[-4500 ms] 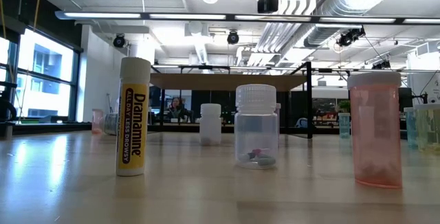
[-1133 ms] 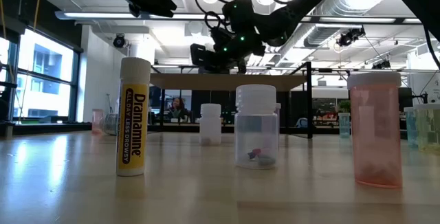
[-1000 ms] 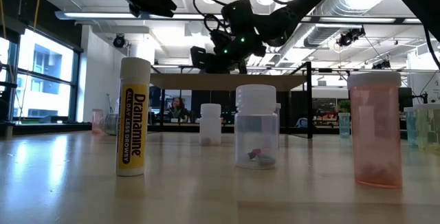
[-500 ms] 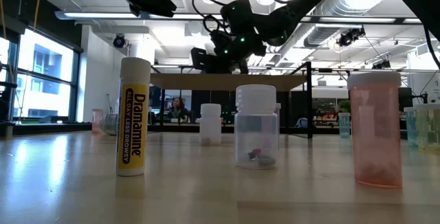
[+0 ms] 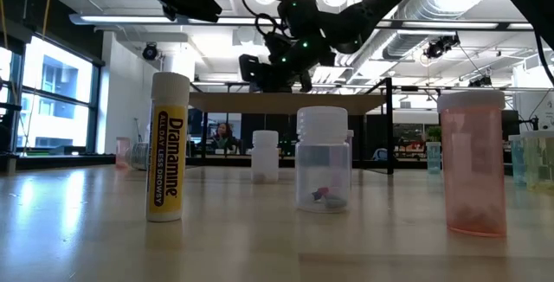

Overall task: Pick and place medicine bottles onto shelf by color
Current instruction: Put the blue pill bottle on the shelf, then put the white pill bottle on the shelf

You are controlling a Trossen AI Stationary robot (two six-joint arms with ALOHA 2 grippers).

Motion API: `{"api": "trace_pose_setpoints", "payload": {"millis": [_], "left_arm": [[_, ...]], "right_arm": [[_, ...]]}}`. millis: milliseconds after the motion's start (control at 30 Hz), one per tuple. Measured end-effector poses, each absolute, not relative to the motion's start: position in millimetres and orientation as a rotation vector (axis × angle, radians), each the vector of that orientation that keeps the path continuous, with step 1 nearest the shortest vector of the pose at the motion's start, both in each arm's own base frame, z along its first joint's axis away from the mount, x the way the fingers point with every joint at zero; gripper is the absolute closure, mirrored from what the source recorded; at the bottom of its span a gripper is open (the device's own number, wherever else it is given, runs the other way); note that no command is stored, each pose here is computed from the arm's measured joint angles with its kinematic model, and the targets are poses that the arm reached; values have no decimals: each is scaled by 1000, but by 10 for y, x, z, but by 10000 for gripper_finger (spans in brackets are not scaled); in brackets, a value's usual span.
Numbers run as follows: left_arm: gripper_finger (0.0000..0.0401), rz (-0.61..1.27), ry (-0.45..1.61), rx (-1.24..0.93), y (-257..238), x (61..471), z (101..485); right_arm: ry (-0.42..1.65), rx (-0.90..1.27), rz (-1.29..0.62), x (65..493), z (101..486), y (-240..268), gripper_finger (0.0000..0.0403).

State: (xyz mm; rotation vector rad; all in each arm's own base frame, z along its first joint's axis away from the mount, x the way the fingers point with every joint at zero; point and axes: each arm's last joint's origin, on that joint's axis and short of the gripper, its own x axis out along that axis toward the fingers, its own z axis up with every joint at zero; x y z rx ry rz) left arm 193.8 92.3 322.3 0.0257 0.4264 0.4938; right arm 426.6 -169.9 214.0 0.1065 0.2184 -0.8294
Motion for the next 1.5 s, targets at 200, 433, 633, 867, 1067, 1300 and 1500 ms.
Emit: {"api": "trace_pose_setpoints", "payload": {"millis": [200, 433, 633, 867, 1067, 1300, 1500], "left_arm": [[202, 494, 426, 25, 923, 1938, 3224], [202, 492, 447, 21, 919, 1931, 3205], [202, 492, 451, 21, 918, 1929, 3201], [202, 545, 514, 42, 924, 1900, 3158], [202, 603, 613, 41, 912, 1823, 3093], [202, 605, 633, 20, 878, 1750, 3098], [202, 609, 611, 23, 859, 1707, 3137]], "right_arm": [[200, 77, -829, 4310, 2273, -1723, 262], [249, 57, -824, 4351, 2386, -1737, 262], [232, 58, -819, 4383, 2493, -1743, 261], [259, 55, -826, 4404, 2593, -1753, 261], [290, 22, -816, 4440, 2763, -1739, 261], [426, 33, -811, 4423, 3095, -1718, 262], [489, 37, -792, 4383, 3447, -1607, 262]]}}
